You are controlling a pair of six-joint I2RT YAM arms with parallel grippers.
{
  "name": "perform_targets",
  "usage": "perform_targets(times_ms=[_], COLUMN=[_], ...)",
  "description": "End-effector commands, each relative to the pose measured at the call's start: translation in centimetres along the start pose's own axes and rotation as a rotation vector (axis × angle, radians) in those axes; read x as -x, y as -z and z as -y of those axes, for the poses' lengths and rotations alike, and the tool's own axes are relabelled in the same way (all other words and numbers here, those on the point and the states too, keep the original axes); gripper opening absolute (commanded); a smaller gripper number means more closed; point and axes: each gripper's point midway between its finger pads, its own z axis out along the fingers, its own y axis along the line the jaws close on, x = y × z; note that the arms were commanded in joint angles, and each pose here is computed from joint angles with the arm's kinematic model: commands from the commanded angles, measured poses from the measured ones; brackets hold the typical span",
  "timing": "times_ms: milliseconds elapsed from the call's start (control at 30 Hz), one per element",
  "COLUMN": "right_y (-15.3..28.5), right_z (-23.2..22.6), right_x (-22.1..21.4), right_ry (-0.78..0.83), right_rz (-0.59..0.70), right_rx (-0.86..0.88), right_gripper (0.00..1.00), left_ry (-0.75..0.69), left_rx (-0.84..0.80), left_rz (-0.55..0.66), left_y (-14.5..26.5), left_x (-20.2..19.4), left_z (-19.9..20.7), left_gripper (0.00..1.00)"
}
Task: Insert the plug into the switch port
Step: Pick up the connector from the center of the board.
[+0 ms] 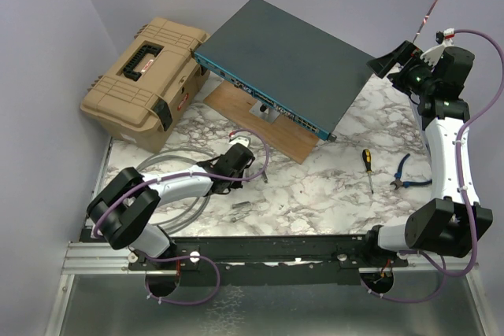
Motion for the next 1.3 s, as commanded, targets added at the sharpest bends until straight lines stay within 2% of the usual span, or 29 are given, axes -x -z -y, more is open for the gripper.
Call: perform_targets(times_ms=[0,300,833,1267], right_y=[0.3,0.3,0.4,-1.3], right_z=[-1.2,-1.0,-0.1,0.5], right_x=[1.1,1.3,1.0,-1.4], right_ry=[0.016,0.009,-0.034,-0.140], right_rz=[0.022,0.029,0.032,-0.052], right_rx=[0.023,0.008,-0.042,-0.004], right_gripper=[1.00,1.00,1.00,1.00], left_ry=[-0.015,-0.050,-0.031,-0.044], left_rx=[0.000,-0.012,0.000,-0.026], left_rz=[-0.005,0.062,0.168,0.288], left_y=[1.1,3.7,10.2,14.7], left_x=[0.1,4.5,12.9,18.2], left_z=[-0.2,-0.3,-5.4,-6.3], left_gripper=[0.15,0.00,0.00,0.00])
